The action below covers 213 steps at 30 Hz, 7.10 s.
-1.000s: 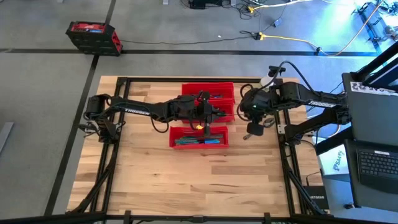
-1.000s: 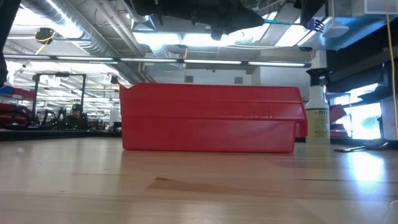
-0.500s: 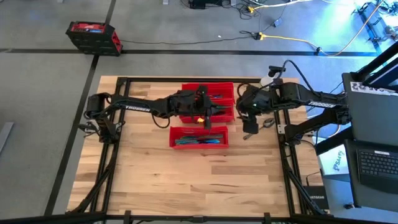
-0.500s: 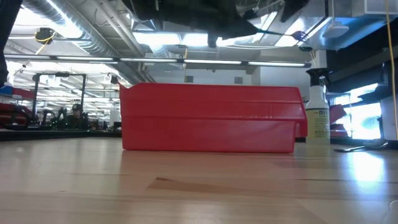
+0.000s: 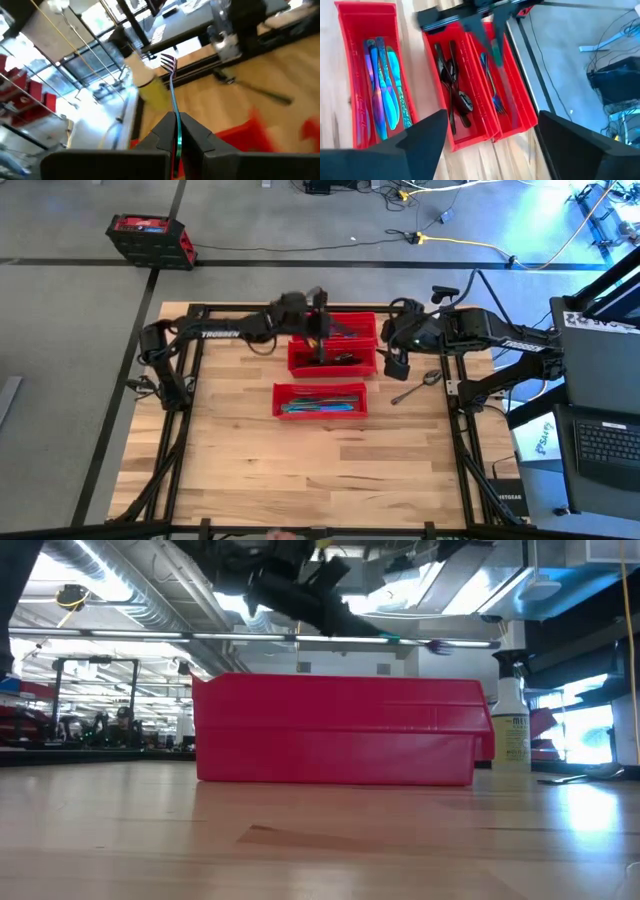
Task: Sort silverware
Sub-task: Put the purple fork into the top red bin, then put the black spoon into the middle red bin
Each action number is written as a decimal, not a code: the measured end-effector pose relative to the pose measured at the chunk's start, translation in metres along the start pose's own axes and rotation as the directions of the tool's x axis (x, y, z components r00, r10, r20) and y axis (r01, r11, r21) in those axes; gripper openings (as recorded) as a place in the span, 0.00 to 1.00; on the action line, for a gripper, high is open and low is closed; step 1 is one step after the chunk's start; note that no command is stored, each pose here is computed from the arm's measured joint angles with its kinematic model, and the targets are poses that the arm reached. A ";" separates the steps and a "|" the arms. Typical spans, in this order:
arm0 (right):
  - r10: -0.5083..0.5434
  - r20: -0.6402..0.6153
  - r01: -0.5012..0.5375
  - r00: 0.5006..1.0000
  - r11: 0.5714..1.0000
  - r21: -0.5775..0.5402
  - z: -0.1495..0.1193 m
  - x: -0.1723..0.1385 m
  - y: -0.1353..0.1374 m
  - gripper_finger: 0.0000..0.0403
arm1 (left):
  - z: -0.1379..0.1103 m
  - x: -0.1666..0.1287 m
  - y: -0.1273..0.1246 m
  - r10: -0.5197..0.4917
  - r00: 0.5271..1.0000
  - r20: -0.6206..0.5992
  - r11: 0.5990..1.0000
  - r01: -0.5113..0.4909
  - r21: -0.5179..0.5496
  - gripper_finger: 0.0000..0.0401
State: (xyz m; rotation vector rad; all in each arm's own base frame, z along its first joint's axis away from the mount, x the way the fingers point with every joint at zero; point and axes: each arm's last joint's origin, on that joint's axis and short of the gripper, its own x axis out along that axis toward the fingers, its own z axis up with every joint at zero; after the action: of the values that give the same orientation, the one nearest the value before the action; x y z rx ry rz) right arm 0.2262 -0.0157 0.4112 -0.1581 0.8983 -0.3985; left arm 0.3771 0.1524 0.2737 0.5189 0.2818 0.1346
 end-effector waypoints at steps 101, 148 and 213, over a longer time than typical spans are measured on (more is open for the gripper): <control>0.093 -0.842 -0.375 0.531 0.917 -0.135 -0.155 0.172 0.001 0.70 | 0.021 -0.098 -0.104 -0.238 0.908 0.344 0.907 0.335 -0.257 0.36; 0.141 -0.834 -0.485 0.534 0.859 -0.165 -0.225 0.197 0.025 0.12 | 0.019 -0.097 -0.105 -0.179 0.942 0.283 0.932 0.255 -0.257 0.36; 0.328 -0.442 -0.424 0.835 0.896 -0.135 -0.003 0.230 -0.007 0.00 | 0.024 -0.117 -0.095 -0.134 0.969 0.209 0.953 0.183 -0.240 0.36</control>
State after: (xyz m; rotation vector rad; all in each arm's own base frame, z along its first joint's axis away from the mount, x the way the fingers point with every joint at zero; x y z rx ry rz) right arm 0.3498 -0.1145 0.2436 -0.1024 1.3641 0.0550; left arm 0.2779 0.0359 0.2724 0.2464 0.1149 -0.0362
